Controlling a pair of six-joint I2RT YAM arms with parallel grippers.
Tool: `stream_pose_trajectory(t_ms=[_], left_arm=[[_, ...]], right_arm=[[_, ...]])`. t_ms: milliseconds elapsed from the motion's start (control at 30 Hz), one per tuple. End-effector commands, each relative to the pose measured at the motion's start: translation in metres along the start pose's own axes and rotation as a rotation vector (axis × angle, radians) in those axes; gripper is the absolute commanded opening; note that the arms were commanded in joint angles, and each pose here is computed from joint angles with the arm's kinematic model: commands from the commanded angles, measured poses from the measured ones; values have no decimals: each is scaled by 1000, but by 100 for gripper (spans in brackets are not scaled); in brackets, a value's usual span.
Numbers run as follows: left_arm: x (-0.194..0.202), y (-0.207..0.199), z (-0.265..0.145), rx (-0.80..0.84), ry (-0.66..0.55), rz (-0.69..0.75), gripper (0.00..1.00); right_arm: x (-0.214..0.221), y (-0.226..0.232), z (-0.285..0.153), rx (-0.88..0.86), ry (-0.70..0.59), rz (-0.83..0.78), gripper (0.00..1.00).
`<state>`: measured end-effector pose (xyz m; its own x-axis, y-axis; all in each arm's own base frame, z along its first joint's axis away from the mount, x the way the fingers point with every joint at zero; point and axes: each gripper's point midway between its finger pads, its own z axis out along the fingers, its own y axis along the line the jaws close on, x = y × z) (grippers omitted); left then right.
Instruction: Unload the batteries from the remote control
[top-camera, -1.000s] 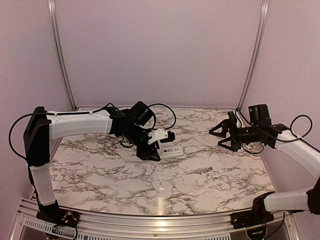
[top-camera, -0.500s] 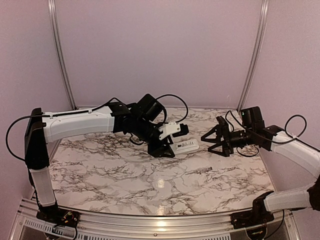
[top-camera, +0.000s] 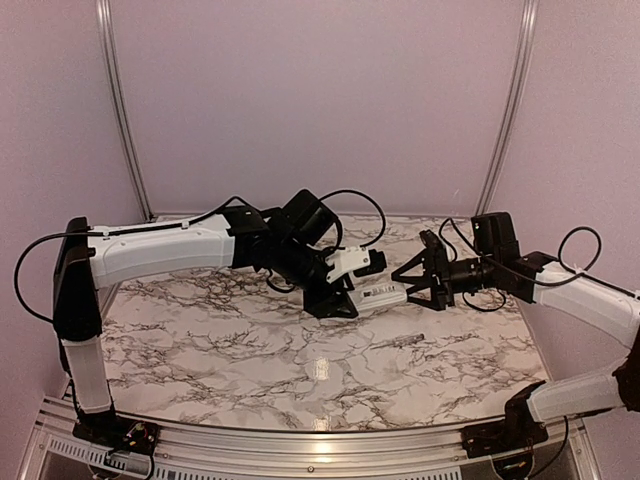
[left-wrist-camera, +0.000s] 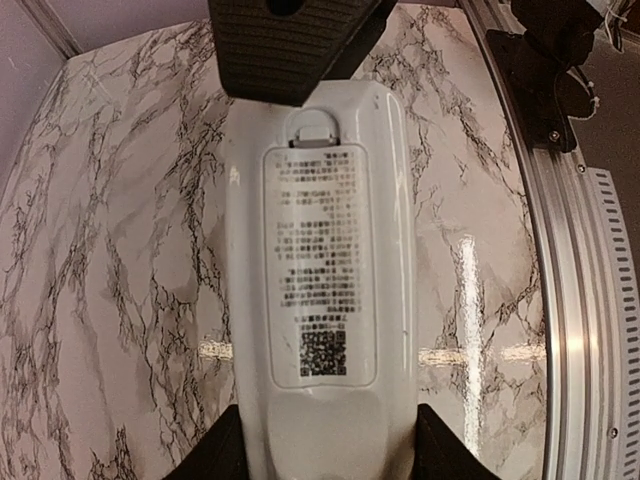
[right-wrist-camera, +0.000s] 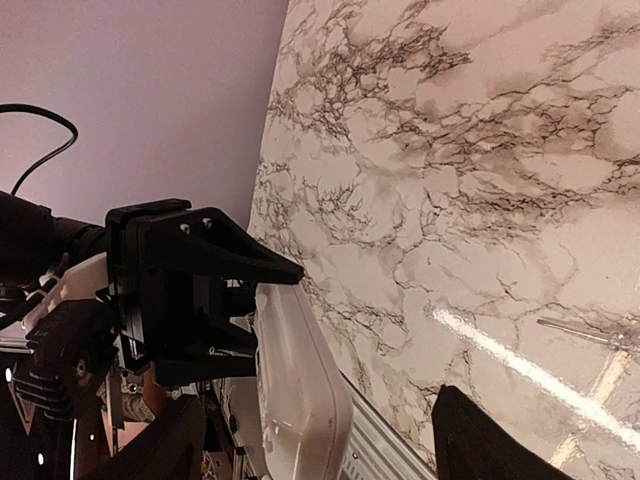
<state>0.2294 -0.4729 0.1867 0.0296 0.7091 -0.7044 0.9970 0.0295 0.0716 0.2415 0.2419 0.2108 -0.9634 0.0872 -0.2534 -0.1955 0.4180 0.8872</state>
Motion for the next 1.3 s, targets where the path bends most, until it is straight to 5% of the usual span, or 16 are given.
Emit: stream_pose_trajectory(t_ms=[0, 500, 933, 967, 1133, 1267], left_arm=[[-13, 1, 4, -10, -21, 8, 0], [-15, -1, 15, -11, -13, 10, 0], [-17, -1, 14, -22, -11, 18, 0], [-17, -1, 13, -26, -12, 17, 5], [-16, -3, 5, -40, -13, 31, 71], [-12, -1, -4, -74, -6, 27, 85]], right_arm=[[1, 7, 3, -30, 18, -16, 74], [9, 5, 4, -39, 58, -19, 44], [10, 5, 4, -41, 62, -20, 1], [10, 6, 3, -42, 60, -21, 0], [8, 10, 0, -42, 44, -29, 0], [6, 14, -3, -36, 19, -38, 0]])
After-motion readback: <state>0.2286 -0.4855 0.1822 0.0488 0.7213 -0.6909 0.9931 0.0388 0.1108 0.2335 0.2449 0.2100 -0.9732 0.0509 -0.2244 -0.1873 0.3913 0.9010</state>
